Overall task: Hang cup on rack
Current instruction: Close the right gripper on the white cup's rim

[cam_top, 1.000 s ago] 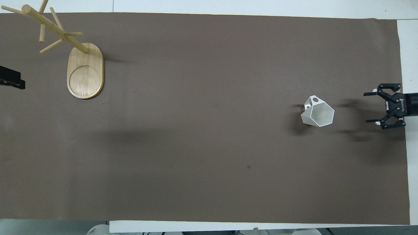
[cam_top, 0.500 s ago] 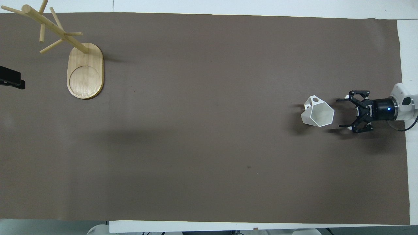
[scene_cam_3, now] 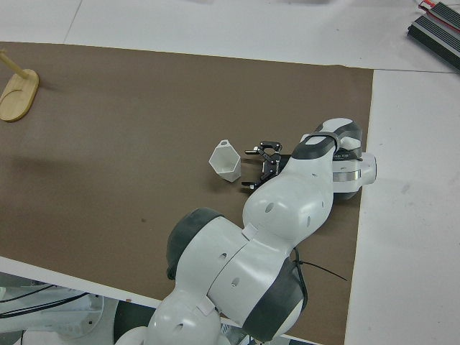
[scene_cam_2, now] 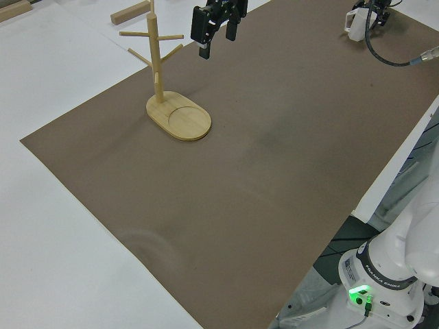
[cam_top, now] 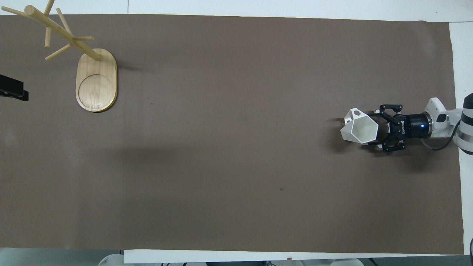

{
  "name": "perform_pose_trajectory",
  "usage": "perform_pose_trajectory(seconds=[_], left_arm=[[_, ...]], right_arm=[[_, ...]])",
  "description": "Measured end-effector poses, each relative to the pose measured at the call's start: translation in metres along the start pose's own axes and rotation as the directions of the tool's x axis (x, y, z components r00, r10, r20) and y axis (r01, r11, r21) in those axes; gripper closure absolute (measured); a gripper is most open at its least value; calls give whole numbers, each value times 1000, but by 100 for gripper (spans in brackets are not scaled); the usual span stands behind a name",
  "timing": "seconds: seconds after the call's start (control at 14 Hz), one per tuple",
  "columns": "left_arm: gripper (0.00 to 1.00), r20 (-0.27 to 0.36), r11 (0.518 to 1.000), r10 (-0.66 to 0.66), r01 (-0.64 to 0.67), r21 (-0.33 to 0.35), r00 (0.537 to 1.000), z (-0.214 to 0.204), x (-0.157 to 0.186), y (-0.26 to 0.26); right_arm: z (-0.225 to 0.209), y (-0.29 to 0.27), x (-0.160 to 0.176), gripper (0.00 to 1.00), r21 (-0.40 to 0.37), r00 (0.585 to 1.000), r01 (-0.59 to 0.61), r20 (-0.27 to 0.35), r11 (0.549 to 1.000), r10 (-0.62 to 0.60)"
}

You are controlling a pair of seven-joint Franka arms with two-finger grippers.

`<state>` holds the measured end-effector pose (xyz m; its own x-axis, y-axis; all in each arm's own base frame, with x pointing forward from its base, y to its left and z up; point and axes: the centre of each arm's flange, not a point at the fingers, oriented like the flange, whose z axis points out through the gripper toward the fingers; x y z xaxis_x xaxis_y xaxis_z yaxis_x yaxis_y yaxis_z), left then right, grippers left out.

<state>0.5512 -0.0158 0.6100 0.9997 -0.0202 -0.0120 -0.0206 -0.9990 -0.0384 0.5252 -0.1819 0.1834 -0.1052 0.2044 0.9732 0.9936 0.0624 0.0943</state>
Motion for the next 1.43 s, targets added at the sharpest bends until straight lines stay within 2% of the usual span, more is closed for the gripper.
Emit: perform_pose_trajectory(seconds=[1.43], left_arm=[[0,5,1000,0,0,0,1000,2,0,0]], right_arm=[[45,4,6,0,19,999,8,-39,1000,-7]])
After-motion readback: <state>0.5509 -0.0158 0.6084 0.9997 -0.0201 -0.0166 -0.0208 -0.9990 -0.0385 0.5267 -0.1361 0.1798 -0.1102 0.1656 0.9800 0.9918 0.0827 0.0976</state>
